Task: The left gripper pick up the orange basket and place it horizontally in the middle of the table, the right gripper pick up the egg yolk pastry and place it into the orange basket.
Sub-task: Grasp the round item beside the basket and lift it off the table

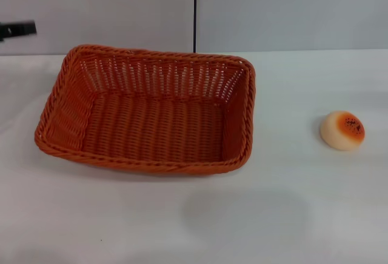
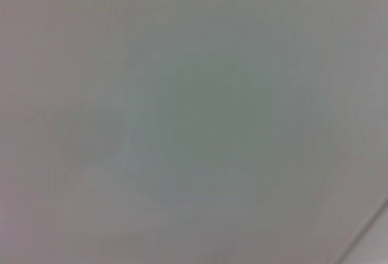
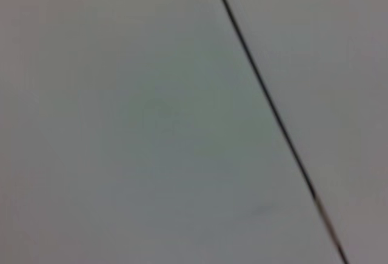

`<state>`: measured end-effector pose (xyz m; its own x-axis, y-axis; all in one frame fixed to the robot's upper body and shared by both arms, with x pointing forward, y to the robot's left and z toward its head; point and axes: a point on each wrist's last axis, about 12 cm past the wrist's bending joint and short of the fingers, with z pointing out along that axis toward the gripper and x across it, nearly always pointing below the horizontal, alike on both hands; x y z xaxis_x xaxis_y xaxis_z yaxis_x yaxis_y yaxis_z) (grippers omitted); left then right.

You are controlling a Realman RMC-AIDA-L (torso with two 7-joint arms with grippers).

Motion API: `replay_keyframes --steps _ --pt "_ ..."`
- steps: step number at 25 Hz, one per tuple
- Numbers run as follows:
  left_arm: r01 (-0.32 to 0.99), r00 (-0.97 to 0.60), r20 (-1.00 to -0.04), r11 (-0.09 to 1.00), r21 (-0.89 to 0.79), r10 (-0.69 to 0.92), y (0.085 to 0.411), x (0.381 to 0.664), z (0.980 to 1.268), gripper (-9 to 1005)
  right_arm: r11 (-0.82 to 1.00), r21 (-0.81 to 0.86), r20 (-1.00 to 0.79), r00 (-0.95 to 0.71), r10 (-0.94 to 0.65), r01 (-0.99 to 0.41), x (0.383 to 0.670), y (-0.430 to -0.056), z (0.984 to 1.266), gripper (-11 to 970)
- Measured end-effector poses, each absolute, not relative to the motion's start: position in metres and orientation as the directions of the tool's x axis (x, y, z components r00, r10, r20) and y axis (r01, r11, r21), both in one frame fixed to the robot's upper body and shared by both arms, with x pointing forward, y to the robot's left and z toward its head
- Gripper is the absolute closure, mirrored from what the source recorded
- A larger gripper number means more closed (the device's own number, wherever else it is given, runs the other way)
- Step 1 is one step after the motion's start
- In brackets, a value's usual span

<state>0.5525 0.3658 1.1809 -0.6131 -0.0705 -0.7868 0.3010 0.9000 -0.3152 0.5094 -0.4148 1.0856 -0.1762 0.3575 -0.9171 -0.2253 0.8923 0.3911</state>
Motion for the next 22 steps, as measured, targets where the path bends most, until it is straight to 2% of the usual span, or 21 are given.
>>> replay_keyframes --steps 5,11,16,22 --pt "0.398 -0.395 -0.915 0.881 -0.257 -0.088 0.383 0.532 1.166 314 0.884 0.423 -0.847 -0.433 0.308 -0.198 0.509 -0.425 1.110 495" --pt "0.437 -0.164 -0.978 0.880 -0.186 -0.126 0.396 0.509 1.137 314 0.848 0.491 -0.663 -0.717 0.215 -0.200 0.523 -0.421 1.138 494" --pt "0.454 -0.036 -0.997 0.887 -0.083 -0.075 0.395 0.495 1.117 315 0.824 0.523 -0.513 -0.853 0.100 -0.218 0.544 -0.401 1.147 494" --pt "0.443 -0.017 -0.996 0.892 -0.090 -0.092 0.394 0.492 1.108 316 0.795 0.559 -0.410 -0.912 0.018 -0.235 0.562 -0.372 1.137 494"
